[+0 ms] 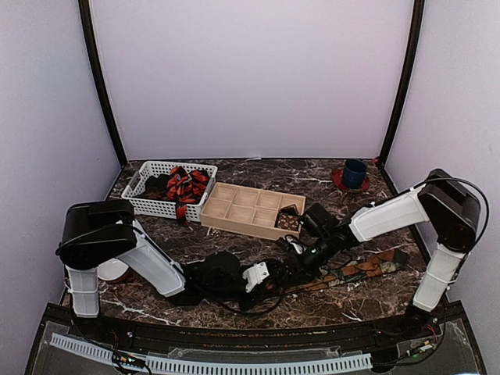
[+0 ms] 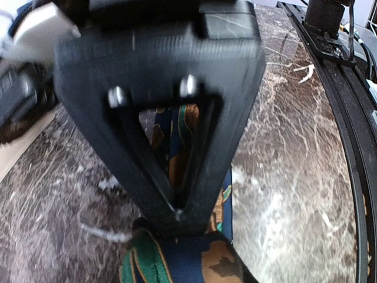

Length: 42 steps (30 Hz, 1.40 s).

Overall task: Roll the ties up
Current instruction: Roll the tie at the center of the board.

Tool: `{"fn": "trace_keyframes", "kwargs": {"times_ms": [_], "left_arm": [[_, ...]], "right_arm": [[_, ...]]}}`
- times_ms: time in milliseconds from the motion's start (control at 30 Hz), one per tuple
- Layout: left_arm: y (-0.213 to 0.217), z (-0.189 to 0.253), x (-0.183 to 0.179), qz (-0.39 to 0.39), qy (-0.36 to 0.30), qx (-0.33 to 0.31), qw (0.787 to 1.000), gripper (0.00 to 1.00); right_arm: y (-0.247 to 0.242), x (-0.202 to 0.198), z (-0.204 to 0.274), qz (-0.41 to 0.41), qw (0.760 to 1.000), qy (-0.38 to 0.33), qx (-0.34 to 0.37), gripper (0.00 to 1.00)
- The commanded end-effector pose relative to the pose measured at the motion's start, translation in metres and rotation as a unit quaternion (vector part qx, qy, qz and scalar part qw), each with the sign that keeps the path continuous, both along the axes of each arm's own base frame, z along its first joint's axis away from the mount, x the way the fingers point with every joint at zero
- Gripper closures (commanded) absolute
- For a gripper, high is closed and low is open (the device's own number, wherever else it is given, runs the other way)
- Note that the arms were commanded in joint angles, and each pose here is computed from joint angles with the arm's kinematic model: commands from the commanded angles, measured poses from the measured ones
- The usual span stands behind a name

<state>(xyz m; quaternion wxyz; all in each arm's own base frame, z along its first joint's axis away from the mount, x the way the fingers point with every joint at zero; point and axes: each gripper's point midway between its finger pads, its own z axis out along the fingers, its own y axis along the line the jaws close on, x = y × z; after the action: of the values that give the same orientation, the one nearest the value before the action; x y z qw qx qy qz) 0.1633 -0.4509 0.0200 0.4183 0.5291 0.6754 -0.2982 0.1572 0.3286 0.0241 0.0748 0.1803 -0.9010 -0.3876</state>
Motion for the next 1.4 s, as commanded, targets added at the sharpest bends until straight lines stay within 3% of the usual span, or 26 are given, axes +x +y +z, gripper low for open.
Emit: {"fn": "trace_keyframes", "kwargs": {"times_ms": [0, 167, 433, 767, 1067, 1367], "left_arm": [[0.043, -0.037, -0.015, -0.006, 0.012, 0.096, 0.995, 0.72], [0.046, -0.040, -0.021, -0.012, 0.031, 0.104, 0.994, 0.71], [0.043, -0.040, -0.021, -0.011, 0.037, 0.103, 0.994, 0.70], [0.043, -0.040, -0.024, -0.021, 0.038, 0.103, 0.994, 0.69], [0.029, -0.015, -0.015, -0.038, -0.017, 0.092, 0.995, 0.35], [0.009, 0.010, -0.015, -0.043, -0.009, 0.032, 0.999, 0.29]], "right_arm": [[-0.007, 0.006, 0.016, -0.013, 1.000, -0.024, -0.011, 0.64], [0.018, 0.000, 0.052, 0.002, 0.998, -0.012, 0.057, 0.53], [0.041, -0.017, 0.049, 0.020, 0.996, 0.021, 0.083, 0.55], [0.021, -0.013, 0.016, -0.007, 1.000, 0.026, 0.010, 0.99], [-0.003, -0.014, 0.003, -0.030, 0.999, 0.036, -0.011, 1.00], [-0.039, -0.012, -0.026, -0.055, 0.995, 0.043, -0.068, 1.00]]}}
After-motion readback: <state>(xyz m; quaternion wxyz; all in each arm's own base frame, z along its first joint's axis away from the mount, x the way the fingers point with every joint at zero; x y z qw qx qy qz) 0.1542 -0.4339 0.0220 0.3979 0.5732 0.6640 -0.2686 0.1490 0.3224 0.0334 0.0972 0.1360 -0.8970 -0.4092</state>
